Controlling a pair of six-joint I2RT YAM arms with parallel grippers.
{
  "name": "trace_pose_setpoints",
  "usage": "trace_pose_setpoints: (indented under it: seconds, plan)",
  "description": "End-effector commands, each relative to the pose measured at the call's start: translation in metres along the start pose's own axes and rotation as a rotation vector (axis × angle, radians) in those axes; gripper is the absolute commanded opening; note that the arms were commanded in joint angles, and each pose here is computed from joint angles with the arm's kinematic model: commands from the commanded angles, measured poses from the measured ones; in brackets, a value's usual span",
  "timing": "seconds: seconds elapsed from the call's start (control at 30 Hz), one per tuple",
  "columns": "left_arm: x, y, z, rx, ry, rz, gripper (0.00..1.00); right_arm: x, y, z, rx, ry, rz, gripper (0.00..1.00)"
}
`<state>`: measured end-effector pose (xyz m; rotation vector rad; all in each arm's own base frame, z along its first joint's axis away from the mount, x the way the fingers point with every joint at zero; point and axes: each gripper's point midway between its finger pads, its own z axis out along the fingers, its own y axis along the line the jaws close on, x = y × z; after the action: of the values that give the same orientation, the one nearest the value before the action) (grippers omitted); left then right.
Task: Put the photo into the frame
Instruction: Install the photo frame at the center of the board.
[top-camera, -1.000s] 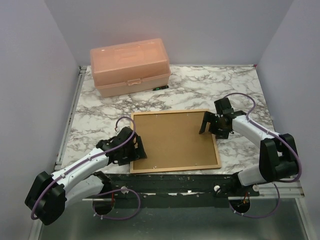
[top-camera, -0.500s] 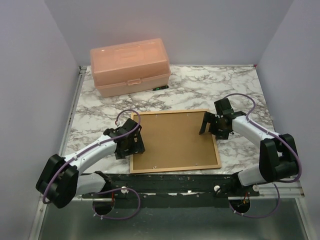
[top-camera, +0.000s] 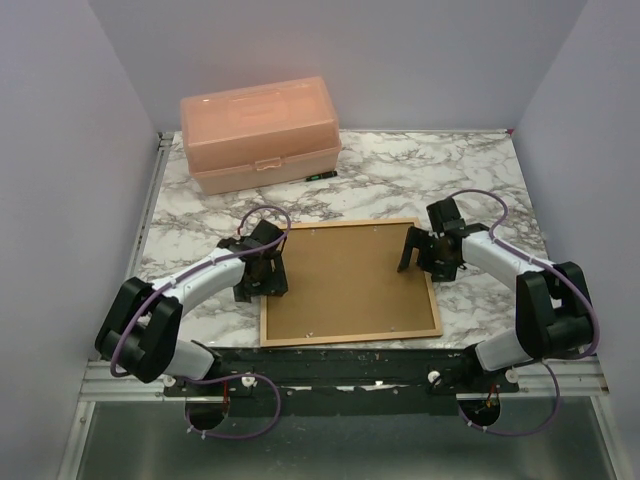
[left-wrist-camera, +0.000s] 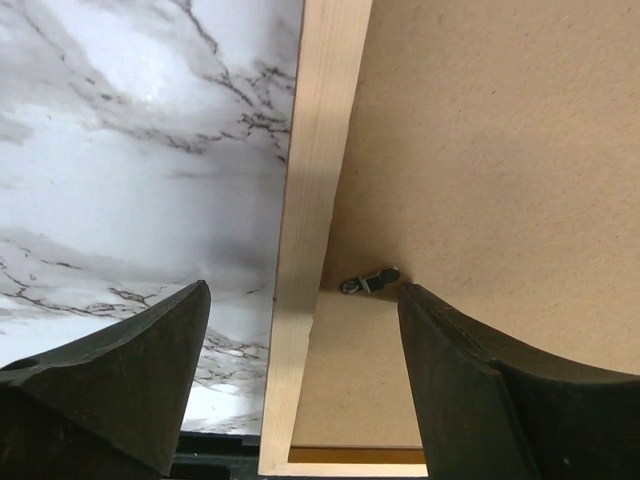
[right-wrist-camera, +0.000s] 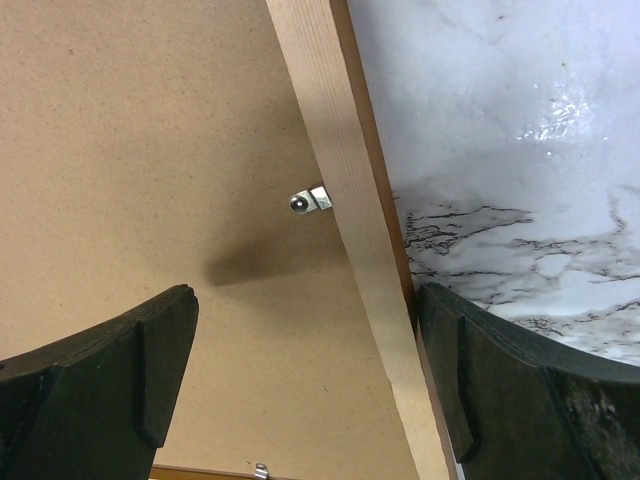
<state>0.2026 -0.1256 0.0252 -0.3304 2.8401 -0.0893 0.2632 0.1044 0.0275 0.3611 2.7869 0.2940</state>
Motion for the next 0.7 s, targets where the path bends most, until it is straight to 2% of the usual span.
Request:
trace_pose_setpoints:
  seconds: [0.0,0.27,0.53,0.67]
  plan:
    - [-0.0208,-0.0027,0.0025,-0.028,-0.053,0.021,0.74,0.0101,0.0033,0.0070,-0.028,0.039,0.004,1.00]
    - [-0.0230,-0.0071,0.0112,-0.021,-0.051,0.018,0.49,0.0126,0.0042,0.0069,-0.037,0.048,0.003,1.00]
    - [-0.0229,-0.0078,0.0110,-0.013,-0.054,0.023,0.32,0.0153,0.0049,0.0075,-0.045,0.058,0.004,1.00]
    - [-0.0212,-0.0081,0.0108,-0.005,-0.052,0.024,0.20,0.0166,0.0056,0.0081,-0.049,0.062,0.004,1.00]
